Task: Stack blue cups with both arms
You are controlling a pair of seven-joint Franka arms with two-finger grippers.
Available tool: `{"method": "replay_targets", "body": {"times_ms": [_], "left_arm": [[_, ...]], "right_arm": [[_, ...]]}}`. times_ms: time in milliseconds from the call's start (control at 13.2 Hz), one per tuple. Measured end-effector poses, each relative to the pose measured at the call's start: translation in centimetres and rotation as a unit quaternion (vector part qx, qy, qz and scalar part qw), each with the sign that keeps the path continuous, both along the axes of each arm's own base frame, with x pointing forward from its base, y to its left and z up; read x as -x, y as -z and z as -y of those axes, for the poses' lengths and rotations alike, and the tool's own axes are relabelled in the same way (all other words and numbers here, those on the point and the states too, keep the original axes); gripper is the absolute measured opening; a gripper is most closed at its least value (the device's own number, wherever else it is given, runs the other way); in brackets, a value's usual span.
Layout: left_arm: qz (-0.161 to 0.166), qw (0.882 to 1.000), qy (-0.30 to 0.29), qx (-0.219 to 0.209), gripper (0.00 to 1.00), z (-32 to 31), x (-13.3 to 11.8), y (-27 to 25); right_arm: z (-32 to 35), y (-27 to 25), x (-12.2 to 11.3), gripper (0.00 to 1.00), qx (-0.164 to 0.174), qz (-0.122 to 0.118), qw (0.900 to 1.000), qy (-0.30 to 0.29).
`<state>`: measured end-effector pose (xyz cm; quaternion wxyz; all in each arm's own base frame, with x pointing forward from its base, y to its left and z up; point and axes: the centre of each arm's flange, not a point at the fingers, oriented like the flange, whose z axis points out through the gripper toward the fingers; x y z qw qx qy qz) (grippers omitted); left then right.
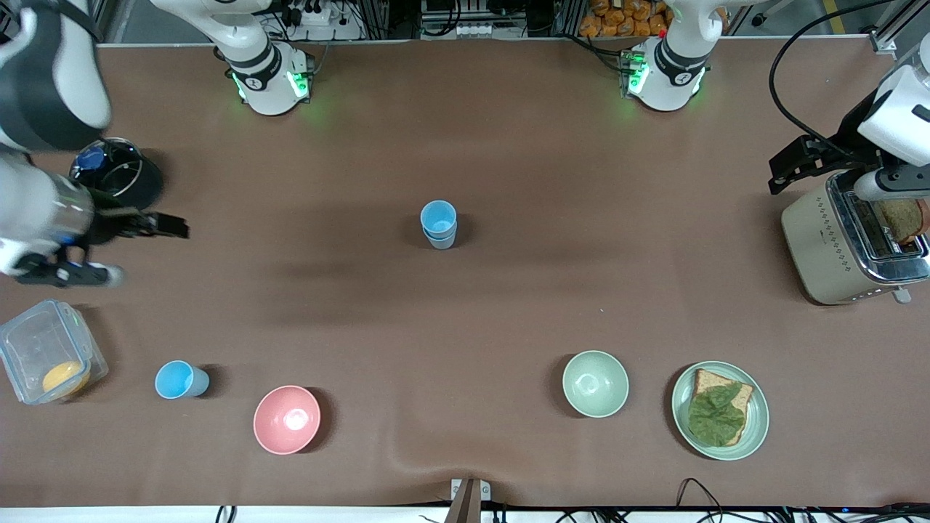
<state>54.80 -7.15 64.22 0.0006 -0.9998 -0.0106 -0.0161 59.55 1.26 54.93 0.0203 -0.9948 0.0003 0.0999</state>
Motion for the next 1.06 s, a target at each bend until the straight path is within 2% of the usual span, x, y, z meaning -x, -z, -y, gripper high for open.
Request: {"method": "replay_targets", "body": {"times_ms": [227,455,606,1061], "left_arm": [[0.000,1.000,-0.001,0.000,1.00,-0.1,0.0,0.0],[0.001,1.000,-0.003,0.000,1.00,-0.3,0.0,-0.4],[-0.003,1.000,-0.004,0.000,1.00,-0.5,0.2,-0.8],[-0.018,1.000,-0.009,-0.014,1.00,-1.2,0.6,-0.8]], "right_arm": [[2.5,-4.7,1.9,1.00,-0.001,0.043,0.999,-0.001],[3.0,-7.2,3.3,1.00,0.000,0.067,0.997,-0.034],[4.0,-7.8,3.7,1.00,0.003,0.071,0.996,-0.045],[4.7,-9.0,4.8,1.00,0.008,0.074,0.997,-0.012]]}}
